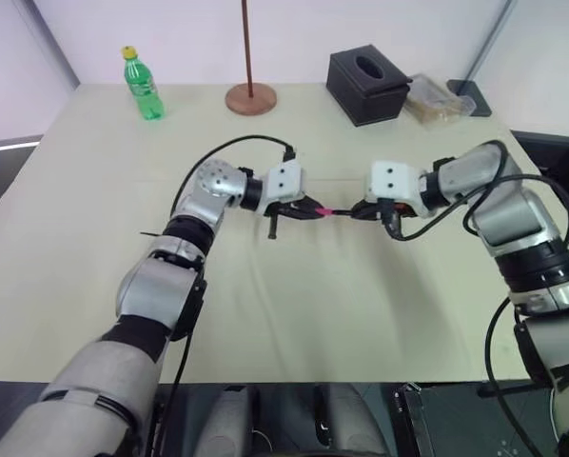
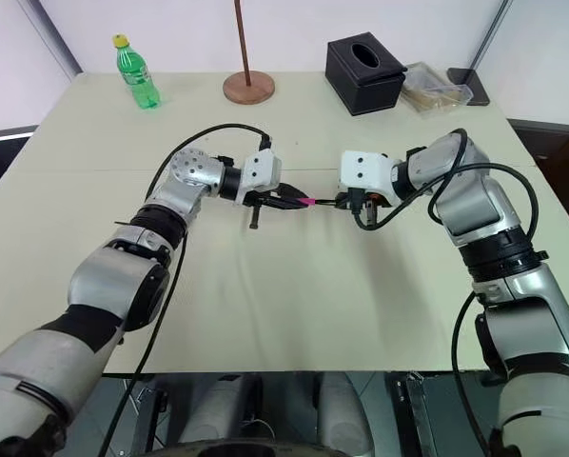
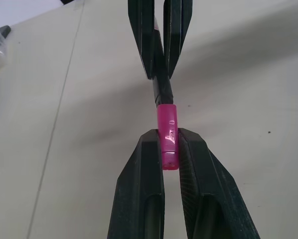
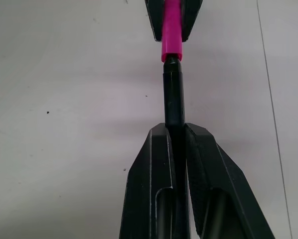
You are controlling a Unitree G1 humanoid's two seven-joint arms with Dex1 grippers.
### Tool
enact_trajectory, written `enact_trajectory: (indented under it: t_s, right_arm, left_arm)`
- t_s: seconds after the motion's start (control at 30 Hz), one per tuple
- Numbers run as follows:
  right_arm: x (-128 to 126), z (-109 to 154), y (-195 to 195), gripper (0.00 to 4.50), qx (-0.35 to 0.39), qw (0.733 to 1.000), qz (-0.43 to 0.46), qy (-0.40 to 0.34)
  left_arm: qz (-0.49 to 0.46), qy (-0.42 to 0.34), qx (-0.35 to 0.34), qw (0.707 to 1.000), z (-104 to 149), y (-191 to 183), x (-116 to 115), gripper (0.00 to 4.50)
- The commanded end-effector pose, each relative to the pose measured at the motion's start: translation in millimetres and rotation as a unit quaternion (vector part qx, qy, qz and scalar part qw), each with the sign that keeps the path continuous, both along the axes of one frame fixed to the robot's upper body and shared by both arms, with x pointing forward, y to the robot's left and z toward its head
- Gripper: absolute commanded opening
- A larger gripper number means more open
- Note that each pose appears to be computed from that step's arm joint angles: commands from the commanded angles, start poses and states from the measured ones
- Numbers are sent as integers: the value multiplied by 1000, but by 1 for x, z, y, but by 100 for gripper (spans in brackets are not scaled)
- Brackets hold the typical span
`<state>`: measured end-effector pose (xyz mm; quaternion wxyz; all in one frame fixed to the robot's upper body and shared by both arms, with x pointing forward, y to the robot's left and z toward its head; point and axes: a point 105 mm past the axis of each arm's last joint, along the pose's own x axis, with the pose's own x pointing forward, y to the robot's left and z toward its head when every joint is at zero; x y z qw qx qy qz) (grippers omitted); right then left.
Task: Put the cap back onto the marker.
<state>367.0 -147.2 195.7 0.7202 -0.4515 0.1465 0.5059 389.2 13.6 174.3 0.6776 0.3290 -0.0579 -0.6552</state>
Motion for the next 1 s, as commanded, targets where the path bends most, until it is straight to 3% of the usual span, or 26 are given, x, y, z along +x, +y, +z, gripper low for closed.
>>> enact_trajectory:
  t_s: [0.03,0.47,1.0]
  right_arm:
    - [1,16,14,0,15,1000,18,-13]
    - [6,18,24,0,37,999,20,-3]
    - [9,25,40,0,38,998,42,-17]
  left_arm:
    - [-6,-54,13,998,10,-13,1,5]
    - [-24,-82,26,996,5,-23,-4,5]
    - [-56,-65,17,996,3,-43,-14,5]
